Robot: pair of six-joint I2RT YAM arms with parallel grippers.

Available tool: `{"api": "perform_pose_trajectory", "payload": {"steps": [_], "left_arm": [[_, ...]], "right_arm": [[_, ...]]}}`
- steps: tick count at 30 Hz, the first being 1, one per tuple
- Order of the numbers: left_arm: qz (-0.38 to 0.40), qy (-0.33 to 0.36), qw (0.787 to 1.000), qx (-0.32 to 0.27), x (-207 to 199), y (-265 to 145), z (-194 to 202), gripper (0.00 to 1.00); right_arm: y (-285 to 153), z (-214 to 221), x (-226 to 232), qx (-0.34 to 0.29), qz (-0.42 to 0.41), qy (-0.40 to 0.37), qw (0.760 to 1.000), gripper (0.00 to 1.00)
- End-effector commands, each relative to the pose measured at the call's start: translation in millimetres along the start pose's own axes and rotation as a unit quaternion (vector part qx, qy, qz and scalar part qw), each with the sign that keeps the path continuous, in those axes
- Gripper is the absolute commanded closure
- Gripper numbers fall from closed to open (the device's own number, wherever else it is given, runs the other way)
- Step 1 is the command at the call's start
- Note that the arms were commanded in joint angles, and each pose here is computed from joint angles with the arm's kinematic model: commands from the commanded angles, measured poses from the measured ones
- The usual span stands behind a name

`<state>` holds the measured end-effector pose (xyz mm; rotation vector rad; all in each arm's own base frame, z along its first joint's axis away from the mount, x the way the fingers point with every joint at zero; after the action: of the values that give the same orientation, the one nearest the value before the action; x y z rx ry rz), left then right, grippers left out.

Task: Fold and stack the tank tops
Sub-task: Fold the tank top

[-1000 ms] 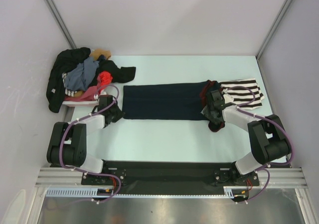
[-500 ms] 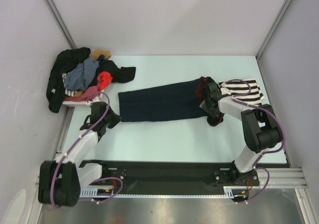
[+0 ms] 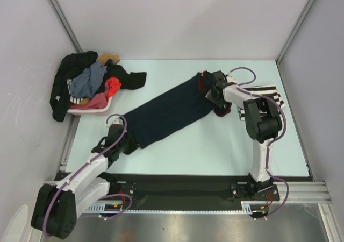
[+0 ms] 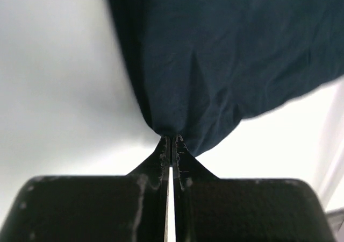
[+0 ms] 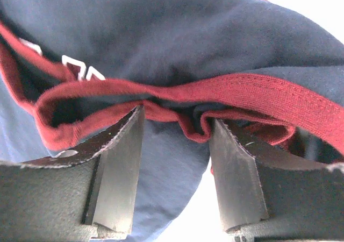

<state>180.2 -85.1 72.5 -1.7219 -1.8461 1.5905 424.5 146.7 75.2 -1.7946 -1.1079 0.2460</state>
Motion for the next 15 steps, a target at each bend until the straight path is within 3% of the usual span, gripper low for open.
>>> {"api": "perform_pose_trajectory", "payload": {"steps": [1, 8, 15], "left_arm": [[0.028, 0.007, 1.000, 0.007, -19.5, -3.7, 10.3, 1.00], [0.051, 0.051, 0.994, 0.077, -34.8, -7.8, 62.9, 1.00], [0.068, 0.085, 0.987, 0.120, -58.6, -6.9, 113.2, 1.00]], "right_arm": [[26.1, -0.4, 13.1, 0.023, -0.006, -0.008, 1.000, 0.46], [59.9, -27.5, 39.5, 0.022, 0.000, -0.056, 0.998, 0.42], [76.7, -48.8, 64.6, 0.027, -0.070, -0.063, 0.995, 0.38]]}}
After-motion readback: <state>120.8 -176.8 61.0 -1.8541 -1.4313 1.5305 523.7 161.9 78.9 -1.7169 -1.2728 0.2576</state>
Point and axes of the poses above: each gripper's point midway between its finger pads, its own y axis out along the fingers, its own x axis along the line the jaws close on, z = x × y, the point moved 6 cm from there along -y, back along the fingers, and after that the axes turned 3 degrees about y, right-handed, at the moved point
